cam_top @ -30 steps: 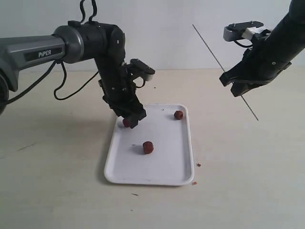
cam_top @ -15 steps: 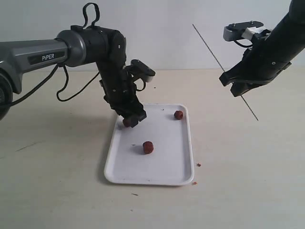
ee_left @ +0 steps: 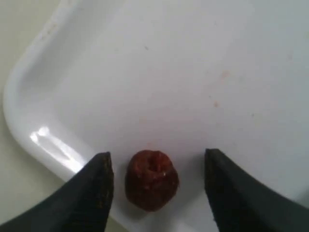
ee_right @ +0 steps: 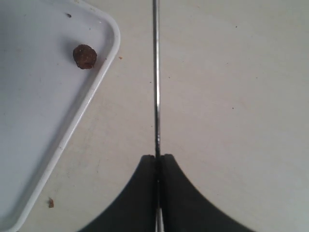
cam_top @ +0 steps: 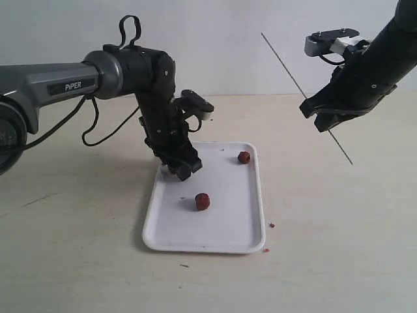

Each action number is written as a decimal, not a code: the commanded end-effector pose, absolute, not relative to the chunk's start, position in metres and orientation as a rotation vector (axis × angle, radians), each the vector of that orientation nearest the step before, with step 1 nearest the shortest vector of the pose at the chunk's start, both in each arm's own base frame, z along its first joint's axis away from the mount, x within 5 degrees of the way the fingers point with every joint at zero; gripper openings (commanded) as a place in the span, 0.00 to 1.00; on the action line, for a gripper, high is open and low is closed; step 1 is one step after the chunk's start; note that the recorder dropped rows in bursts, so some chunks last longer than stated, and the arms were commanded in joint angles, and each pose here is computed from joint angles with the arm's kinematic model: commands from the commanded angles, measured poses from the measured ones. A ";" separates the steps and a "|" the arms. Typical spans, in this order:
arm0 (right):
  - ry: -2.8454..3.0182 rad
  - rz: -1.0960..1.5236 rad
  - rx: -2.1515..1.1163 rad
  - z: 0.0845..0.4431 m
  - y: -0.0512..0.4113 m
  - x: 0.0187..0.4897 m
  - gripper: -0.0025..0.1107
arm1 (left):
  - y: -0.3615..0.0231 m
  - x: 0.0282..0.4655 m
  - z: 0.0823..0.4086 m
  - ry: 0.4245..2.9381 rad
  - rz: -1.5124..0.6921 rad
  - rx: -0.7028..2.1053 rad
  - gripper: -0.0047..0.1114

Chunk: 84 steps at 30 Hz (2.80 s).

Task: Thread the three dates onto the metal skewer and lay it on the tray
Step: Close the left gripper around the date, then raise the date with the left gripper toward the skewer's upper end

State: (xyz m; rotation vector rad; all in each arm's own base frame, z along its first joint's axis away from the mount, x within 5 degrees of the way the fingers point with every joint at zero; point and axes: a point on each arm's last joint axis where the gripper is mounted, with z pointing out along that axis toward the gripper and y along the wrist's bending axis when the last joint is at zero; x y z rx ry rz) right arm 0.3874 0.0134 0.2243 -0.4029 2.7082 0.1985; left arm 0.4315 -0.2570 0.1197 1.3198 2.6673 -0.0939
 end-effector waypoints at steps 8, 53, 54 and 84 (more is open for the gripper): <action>2.703 0.205 -0.406 0.223 0.014 0.387 0.02 | -0.256 0.429 0.120 2.695 -0.093 1.331 0.35; 2.676 0.248 -0.361 0.224 0.016 0.390 0.02 | -0.258 0.430 0.123 2.770 -0.129 1.129 0.23; 2.676 0.248 -0.361 0.224 0.016 0.390 0.02 | -0.257 0.432 0.124 2.770 -0.137 1.086 0.23; 2.693 0.945 -0.715 0.159 0.088 0.385 0.02 | -0.166 0.513 0.206 2.197 -1.542 -0.149 0.23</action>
